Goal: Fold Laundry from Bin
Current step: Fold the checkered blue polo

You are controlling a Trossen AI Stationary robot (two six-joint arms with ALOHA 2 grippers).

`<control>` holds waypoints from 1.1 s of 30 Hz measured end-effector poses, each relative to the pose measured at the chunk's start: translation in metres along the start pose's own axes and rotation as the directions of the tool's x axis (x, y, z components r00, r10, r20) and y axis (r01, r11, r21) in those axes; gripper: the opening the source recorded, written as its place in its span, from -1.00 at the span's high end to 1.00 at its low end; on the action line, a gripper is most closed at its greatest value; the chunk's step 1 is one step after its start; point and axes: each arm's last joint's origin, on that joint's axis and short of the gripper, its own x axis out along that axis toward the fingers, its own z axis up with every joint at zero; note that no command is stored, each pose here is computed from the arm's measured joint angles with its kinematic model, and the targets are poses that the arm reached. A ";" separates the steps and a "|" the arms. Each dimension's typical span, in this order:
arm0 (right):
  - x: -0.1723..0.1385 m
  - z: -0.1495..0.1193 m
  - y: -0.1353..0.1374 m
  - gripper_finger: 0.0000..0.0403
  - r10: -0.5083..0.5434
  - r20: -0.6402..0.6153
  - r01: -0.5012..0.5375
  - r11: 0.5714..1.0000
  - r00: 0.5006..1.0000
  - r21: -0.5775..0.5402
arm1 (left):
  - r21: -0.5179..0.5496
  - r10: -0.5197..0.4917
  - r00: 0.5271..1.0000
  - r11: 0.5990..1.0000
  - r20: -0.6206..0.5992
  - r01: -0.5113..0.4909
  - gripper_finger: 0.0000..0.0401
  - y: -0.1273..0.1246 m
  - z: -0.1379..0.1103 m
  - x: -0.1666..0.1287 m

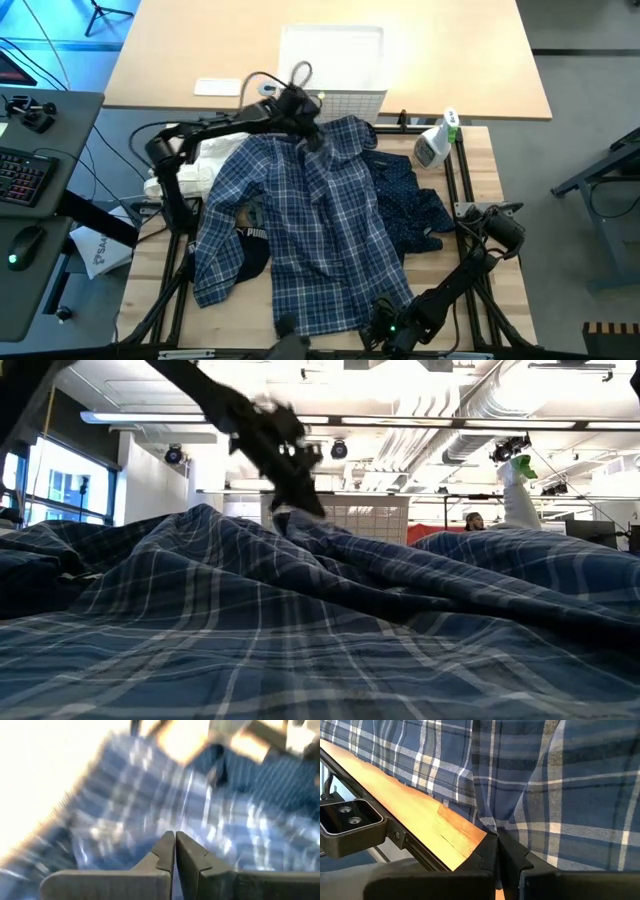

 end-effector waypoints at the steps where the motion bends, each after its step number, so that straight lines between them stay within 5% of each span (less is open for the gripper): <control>1: 0.000 0.000 0.000 1.00 0.000 0.000 0.000 1.000 1.000 0.000 | 0.020 0.034 0.999 0.999 0.043 -0.035 0.99 -0.002 0.007 -0.012; 7: -0.004 0.004 0.014 1.00 0.002 0.028 0.000 0.998 1.000 -0.068 | 0.137 0.201 0.949 0.961 0.243 -0.239 1.00 -0.003 0.036 -0.071; 12: -0.008 0.010 0.020 1.00 -0.037 0.036 0.041 0.992 0.999 -0.119 | 0.036 0.226 0.968 0.972 0.113 -0.231 1.00 0.014 0.023 -0.071; 17: -0.009 0.011 0.017 1.00 -0.070 0.053 0.074 0.994 0.996 -0.083 | -0.106 0.139 0.974 0.981 -0.178 -0.159 0.86 0.028 -0.009 -0.045; 23: -0.009 0.011 0.017 1.00 -0.068 0.059 0.073 0.993 0.996 -0.090 | -0.263 0.009 0.909 0.956 -0.416 -0.130 0.48 0.035 -0.046 -0.002; 28: -0.009 0.011 0.018 1.00 -0.066 0.059 0.071 0.994 0.996 -0.085 | -0.297 -0.043 0.875 0.948 -0.482 -0.118 0.23 0.034 -0.063 0.025; 33: -0.010 0.011 0.018 1.00 -0.067 0.056 0.070 0.995 0.996 -0.065 | -0.364 -0.268 0.865 0.925 -0.424 0.109 0.27 0.020 -0.064 0.037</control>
